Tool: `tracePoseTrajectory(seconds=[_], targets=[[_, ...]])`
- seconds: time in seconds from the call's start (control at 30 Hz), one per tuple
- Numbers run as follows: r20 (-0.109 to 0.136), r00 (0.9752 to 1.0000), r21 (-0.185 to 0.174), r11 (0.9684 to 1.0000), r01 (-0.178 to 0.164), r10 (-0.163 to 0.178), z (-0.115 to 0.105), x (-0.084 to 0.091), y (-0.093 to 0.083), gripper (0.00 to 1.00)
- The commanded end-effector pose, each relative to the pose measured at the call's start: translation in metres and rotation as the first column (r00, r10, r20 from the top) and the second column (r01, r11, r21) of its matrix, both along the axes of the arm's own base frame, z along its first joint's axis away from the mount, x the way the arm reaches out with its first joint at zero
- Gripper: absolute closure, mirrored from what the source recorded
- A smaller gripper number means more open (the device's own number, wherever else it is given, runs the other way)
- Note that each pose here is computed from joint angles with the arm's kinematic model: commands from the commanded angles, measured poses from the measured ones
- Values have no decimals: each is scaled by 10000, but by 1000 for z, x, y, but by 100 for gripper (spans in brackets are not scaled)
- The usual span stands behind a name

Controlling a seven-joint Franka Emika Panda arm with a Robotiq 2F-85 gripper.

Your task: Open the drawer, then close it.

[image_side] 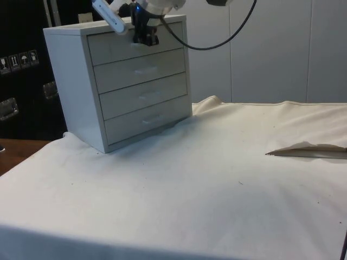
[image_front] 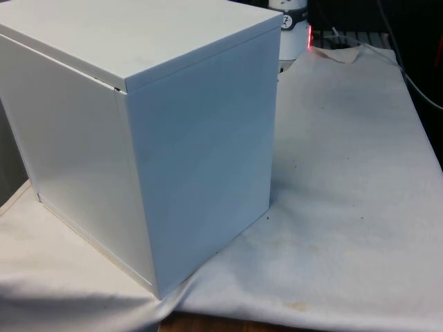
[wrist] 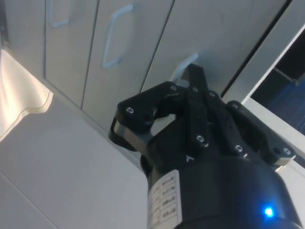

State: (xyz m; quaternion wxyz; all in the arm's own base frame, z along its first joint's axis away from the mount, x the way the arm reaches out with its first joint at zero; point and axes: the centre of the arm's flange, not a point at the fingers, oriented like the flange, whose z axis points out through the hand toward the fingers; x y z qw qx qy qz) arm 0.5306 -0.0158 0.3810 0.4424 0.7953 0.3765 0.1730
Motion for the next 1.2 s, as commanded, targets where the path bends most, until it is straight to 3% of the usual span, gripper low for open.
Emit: tracePoseTrajectory(seconds=[0.0, 0.23, 0.27, 0.53, 0.57, 0.6, 0.87, 0.9, 0.93, 1.13, 1.17], targets=[[119, 9999, -34, 10000, 17, -17, 2, -2, 3, 100], [343, 9992, 44, 9998, 188, -189, 8, -13, 16, 100], [244, 9995, 72, 9998, 193, -195, 5, -10, 14, 100], [535, 9977, 59, 9991, 415, -418, 18, -28, 27, 100], [427, 9982, 113, 9991, 415, -420, 16, -26, 25, 100], [553, 9975, 39, 9990, 438, -440, 19, -29, 28, 100], [822, 9948, -65, 9981, 607, -599, 27, -39, 36, 100], [684, 9956, -3, 9979, 646, -644, 25, -38, 36, 100], [849, 9944, -63, 9979, 639, -632, 27, -40, 37, 100], [1173, 9907, 28, 9976, 688, -687, 26, -44, 40, 100], [1082, 9914, 69, 9973, 735, -738, 24, -43, 39, 100]])
